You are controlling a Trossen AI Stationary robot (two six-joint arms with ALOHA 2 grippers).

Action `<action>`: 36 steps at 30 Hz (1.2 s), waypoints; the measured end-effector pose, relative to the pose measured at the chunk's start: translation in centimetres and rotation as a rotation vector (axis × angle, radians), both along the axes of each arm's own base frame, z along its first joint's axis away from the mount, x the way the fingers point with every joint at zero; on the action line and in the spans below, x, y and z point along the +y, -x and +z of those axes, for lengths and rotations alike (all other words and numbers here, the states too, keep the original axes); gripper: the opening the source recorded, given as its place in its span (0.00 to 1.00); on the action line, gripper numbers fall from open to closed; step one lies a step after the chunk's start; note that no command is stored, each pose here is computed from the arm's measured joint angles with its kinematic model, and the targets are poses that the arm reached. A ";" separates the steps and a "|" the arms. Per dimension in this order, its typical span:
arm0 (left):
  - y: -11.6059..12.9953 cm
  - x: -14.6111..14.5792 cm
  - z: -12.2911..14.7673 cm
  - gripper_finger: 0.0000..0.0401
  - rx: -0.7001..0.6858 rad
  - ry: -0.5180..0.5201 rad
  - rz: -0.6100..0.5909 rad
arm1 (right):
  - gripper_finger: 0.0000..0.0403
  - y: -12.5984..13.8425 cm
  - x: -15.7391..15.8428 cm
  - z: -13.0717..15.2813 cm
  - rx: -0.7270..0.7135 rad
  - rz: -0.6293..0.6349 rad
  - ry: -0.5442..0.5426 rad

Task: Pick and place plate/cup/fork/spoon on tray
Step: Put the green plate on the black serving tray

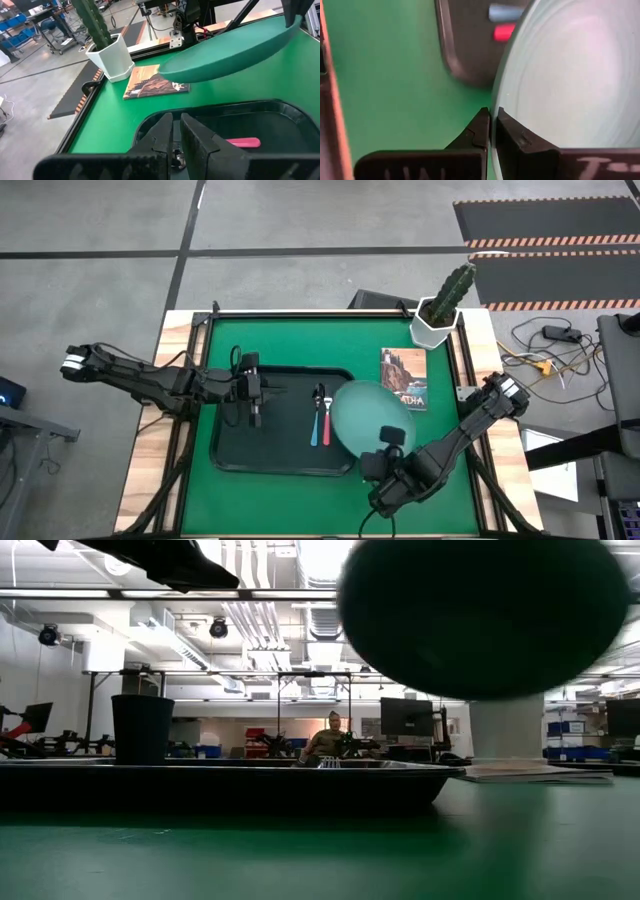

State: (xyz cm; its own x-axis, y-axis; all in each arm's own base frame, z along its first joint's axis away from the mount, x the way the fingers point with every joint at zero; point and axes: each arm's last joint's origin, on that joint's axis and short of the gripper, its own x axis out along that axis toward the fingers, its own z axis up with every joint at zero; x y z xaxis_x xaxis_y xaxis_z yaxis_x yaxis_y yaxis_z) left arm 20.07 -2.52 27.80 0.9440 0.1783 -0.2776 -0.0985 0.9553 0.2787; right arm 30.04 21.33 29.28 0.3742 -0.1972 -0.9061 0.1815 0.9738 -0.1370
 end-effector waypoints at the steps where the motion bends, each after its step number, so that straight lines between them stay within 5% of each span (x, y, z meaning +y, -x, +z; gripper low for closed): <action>1: 0.0 0.0 0.0 0.04 -0.002 0.000 0.000 | 0.02 -0.2 0.0 0.1 -0.021 0.040 0.029; 7: 0.0 0.0 0.2 0.04 -0.011 0.002 0.000 | 0.02 -3.0 -0.4 0.0 -0.138 0.259 0.099; 20: 2.4 0.7 2.6 0.04 -0.227 0.050 0.130 | 0.02 -9.5 -3.6 -4.0 -0.082 0.655 0.329; 36: 4.8 1.1 2.2 0.04 -0.312 0.098 0.131 | 0.02 -16.3 -4.0 -7.4 -0.047 0.851 0.357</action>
